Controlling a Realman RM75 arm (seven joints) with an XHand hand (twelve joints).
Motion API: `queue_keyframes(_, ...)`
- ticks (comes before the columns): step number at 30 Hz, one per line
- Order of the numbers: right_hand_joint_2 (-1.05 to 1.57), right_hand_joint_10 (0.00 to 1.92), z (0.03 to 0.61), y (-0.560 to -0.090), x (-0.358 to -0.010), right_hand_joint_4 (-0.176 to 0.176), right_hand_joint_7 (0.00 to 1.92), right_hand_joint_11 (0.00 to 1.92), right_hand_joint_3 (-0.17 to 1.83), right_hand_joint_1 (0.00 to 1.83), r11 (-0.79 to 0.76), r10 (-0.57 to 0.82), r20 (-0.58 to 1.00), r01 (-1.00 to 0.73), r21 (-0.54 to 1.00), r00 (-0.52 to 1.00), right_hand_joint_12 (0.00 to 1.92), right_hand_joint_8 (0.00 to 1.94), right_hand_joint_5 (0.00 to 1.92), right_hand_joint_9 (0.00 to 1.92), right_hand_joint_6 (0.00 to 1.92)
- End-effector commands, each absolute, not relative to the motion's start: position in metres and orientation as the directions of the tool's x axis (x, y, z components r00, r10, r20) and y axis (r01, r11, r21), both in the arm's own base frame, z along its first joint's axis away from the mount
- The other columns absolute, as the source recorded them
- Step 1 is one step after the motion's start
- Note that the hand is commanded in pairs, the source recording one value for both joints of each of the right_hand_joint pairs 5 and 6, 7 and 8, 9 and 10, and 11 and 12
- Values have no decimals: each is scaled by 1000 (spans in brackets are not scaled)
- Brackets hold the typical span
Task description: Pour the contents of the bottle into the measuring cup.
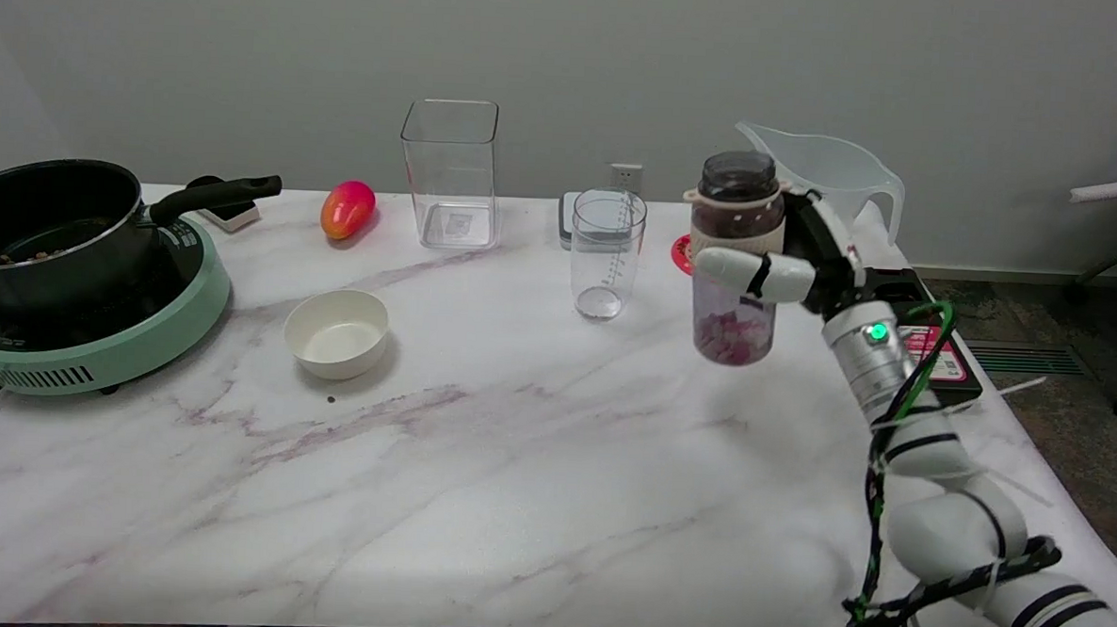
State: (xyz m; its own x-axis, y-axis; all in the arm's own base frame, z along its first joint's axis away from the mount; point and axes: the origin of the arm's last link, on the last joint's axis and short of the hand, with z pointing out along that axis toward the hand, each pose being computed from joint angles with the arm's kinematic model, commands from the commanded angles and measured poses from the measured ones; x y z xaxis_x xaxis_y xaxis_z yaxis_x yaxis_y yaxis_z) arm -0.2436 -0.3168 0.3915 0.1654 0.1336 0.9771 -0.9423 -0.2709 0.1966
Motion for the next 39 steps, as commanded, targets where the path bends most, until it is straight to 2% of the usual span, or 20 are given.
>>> queue_keyframes(1,1378,1554,458,-355,-130,0,1650,1276,624,1275,-249,262,808,-772,585,528,1276,1650,1422,1554,1422)
queue_keyframes(6,1236,1512,449,-373,-112,0,1617,1247,742,1338,-251,263,740,-697,672,619,1247,1617,1387,1512,1387)
queue_keyframes(12,1187,1505,429,-386,-103,0,1605,1239,785,1357,-255,250,623,-570,781,741,1239,1605,1379,1505,1379)
queue_keyframes(19,1124,1481,408,-394,-114,0,1595,1223,835,1377,-235,187,562,-519,822,805,1223,1595,1377,1481,1377)
queue_keyframes(24,1044,1461,402,-399,-120,0,1579,1208,903,1397,-162,163,423,-398,903,892,1208,1579,1363,1461,1363)
queue_keyframes(39,728,1387,415,-413,-125,0,1512,1155,1162,1461,-85,156,320,-310,947,934,1155,1512,1299,1387,1299)
